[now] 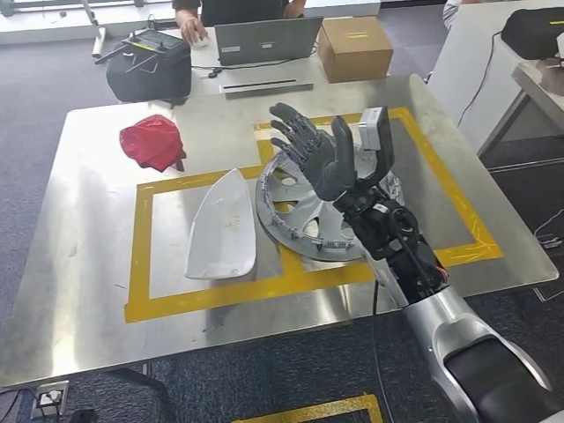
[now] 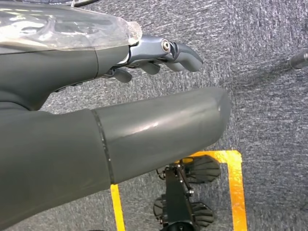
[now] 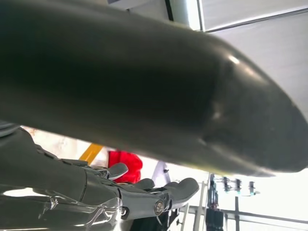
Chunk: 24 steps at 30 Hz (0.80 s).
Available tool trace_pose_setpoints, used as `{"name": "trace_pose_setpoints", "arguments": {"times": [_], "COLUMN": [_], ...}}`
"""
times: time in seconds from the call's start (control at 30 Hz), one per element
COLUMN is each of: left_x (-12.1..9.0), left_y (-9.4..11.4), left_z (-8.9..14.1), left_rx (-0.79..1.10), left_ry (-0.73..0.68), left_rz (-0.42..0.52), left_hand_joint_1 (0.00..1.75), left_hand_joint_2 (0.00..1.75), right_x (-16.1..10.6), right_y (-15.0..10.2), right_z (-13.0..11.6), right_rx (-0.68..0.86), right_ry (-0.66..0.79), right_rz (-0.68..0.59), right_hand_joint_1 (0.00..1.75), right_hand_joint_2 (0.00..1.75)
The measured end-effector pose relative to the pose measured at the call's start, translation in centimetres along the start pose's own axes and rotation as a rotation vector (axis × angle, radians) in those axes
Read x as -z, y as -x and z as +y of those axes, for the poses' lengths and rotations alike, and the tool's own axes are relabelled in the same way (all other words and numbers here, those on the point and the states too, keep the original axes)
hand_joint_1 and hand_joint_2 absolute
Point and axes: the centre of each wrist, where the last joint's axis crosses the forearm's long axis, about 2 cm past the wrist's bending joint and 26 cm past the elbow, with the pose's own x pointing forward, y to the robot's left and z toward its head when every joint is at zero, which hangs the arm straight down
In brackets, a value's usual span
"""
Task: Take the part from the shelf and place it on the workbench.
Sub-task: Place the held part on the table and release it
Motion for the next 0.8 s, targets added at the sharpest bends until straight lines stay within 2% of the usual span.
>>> {"name": "trace_pose_setpoints", "arguments": {"times": [0.33,0.8], "left_x": [-0.1,-0.1], "left_y": [0.3,0.4], "left_z": [0.0,0.0], "left_rx": [0.004,0.009], "left_ry": [-0.003,-0.012], "left_rz": [0.003,0.005], "left_hand_joint_1": [0.00,0.00], "left_hand_joint_2": [0.00,0.00], "right_x": [-4.2,-5.9], "right_y": [-0.6,-2.1], "right_z": [0.0,0.6], "right_rx": [-0.034,-0.063], "right_ry": [0.064,0.081], "right_rz": [-0.008,-0.029], "right_hand_joint_1": [0.00,0.00], "right_hand_joint_2": [0.00,0.00]}}
